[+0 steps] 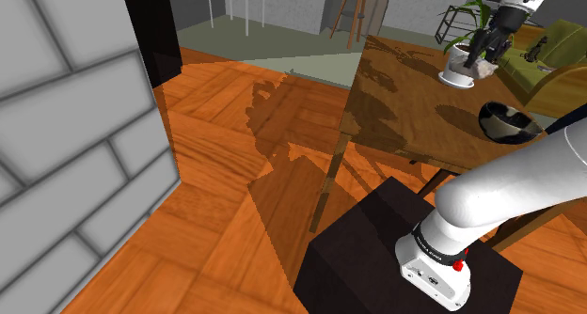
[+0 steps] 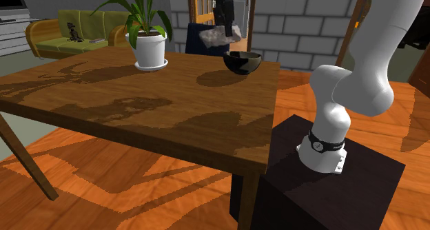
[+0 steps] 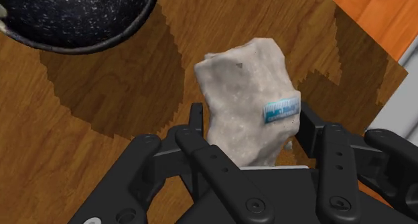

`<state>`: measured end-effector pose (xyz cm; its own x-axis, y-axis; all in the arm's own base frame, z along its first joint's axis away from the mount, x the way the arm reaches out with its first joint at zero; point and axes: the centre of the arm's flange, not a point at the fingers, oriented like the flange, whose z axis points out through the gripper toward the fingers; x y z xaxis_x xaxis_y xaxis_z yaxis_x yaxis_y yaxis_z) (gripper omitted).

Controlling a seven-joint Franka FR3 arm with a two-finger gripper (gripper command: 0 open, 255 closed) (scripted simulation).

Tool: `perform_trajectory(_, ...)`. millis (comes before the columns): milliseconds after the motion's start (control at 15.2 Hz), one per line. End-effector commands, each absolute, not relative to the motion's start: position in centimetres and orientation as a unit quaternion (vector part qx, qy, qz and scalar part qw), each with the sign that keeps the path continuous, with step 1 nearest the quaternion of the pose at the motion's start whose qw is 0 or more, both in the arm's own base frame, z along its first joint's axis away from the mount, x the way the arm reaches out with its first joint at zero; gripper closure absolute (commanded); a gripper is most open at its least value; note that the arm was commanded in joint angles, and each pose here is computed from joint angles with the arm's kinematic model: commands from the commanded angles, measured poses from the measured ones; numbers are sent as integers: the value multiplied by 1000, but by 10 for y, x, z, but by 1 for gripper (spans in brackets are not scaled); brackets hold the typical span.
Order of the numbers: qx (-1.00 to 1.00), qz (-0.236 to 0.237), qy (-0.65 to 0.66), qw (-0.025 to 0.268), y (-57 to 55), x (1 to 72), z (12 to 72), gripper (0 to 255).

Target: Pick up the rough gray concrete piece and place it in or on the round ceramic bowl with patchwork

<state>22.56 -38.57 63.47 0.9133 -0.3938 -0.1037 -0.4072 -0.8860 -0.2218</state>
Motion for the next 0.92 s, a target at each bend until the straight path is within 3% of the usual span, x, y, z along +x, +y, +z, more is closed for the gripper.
perform_trajectory(0,-971,28,206,120,-393,198,635,255)
perform_trajectory(858,-971,28,206,120,-442,34,640,255)
